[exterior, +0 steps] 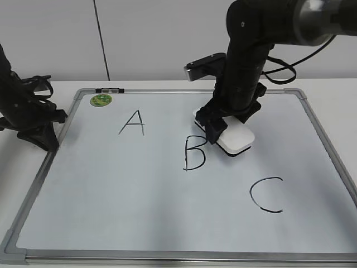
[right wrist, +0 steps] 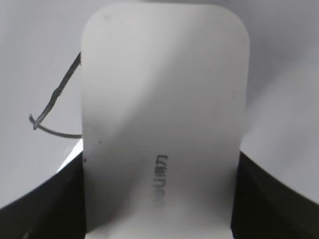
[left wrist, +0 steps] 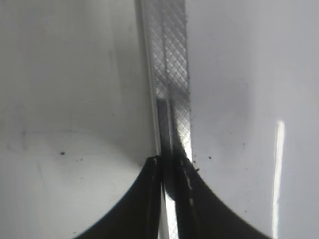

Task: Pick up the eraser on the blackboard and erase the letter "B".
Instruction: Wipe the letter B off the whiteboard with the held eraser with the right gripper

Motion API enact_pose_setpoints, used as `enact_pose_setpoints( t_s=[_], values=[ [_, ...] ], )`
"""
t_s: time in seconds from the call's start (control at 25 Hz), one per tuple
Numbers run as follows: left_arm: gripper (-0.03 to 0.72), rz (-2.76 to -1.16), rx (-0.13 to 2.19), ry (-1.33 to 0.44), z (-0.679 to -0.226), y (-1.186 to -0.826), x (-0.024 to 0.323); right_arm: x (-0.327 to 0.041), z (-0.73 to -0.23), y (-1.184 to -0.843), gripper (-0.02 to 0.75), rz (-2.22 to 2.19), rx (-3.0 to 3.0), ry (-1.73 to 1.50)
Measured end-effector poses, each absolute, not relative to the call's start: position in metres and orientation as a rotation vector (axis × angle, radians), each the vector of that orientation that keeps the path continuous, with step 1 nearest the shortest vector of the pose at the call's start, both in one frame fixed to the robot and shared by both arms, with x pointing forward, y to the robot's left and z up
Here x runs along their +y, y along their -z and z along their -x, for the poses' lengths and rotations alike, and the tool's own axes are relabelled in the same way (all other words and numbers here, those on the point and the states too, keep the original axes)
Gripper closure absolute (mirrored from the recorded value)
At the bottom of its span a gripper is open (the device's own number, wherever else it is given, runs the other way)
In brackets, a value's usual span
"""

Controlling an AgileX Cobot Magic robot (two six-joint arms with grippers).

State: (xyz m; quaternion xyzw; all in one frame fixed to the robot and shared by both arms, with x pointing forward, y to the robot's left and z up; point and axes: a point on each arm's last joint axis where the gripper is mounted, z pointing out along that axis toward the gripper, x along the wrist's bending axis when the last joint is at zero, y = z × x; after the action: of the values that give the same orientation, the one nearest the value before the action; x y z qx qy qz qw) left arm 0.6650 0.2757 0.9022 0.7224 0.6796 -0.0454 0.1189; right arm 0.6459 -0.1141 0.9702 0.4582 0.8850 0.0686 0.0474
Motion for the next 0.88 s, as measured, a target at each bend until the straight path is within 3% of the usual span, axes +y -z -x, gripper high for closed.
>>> enact_pose_setpoints(
  t_s=[0.44,0.88],
  values=[
    [0.653,-2.113,1.987,0.133,-0.665,-0.902,0.276,-0.104,-0.665,-0.922,0.207,-1.275,2.778,-0.156],
    [0.653,-2.113,1.987,0.133,-0.665,-0.902,0.276,-0.103,-0.672,-0.922,0.208,-1.225,2.731,-0.208]
  ],
)
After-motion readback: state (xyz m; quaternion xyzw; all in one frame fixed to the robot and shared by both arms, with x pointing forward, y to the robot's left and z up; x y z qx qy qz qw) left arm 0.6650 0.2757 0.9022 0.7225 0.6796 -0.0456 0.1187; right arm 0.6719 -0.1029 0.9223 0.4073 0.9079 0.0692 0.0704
